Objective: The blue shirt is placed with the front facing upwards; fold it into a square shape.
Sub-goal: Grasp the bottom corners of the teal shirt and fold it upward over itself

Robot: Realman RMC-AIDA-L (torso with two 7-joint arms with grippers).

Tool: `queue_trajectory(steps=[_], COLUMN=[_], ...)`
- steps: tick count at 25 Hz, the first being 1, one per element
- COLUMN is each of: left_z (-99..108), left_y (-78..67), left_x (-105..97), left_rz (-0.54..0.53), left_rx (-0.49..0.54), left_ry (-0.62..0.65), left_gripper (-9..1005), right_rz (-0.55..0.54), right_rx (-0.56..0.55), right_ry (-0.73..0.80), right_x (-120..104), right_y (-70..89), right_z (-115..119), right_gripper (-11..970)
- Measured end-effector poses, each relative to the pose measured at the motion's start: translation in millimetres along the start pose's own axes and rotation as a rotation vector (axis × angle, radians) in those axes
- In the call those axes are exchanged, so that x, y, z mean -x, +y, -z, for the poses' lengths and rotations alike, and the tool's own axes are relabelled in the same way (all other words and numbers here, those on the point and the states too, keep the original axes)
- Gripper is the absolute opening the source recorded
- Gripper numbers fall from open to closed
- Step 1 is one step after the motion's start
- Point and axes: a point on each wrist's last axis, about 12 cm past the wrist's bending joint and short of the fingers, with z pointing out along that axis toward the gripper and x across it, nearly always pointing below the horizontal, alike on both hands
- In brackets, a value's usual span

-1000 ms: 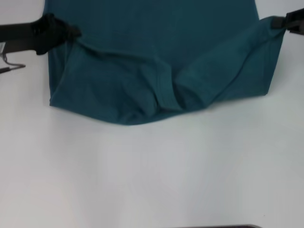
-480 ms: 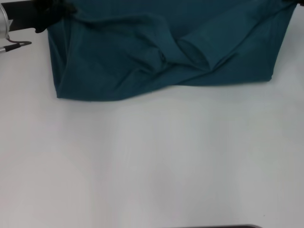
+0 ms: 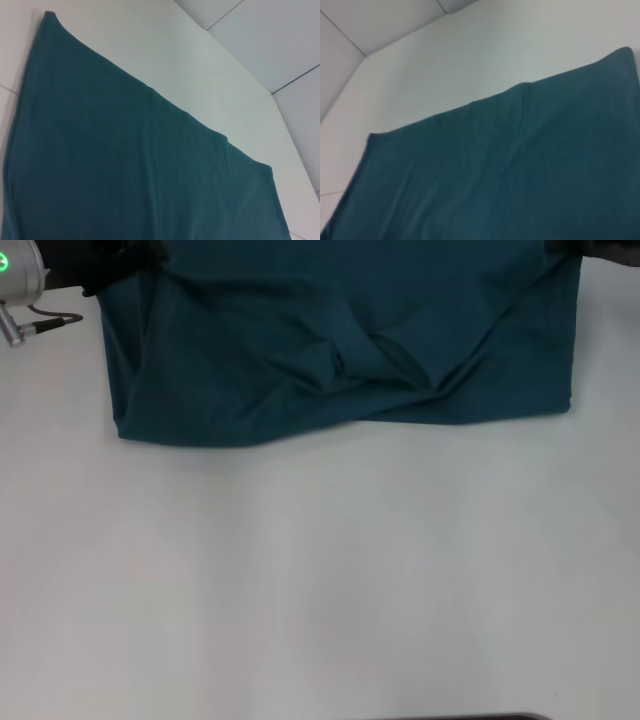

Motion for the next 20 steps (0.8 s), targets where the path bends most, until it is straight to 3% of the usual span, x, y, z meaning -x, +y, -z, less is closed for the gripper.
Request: queue_trajectory(steps=[11,20], left_z=[2,-6], left_y=[-9.6,-18.7], left_x=[20,28], left_rz=[-0.030,-0.092], left_rx=[0.006,0.045], left_ry=[-0.051,-0.072], left_gripper=[1,1], right_rz=[0.088,0.169], right_rx=[-0.098,-0.172], right_ry=[-0.071,-0.044], right_x=[30,30], right_y=[7.6,17.2], right_z=[-9,-30], right_gripper=[79,91])
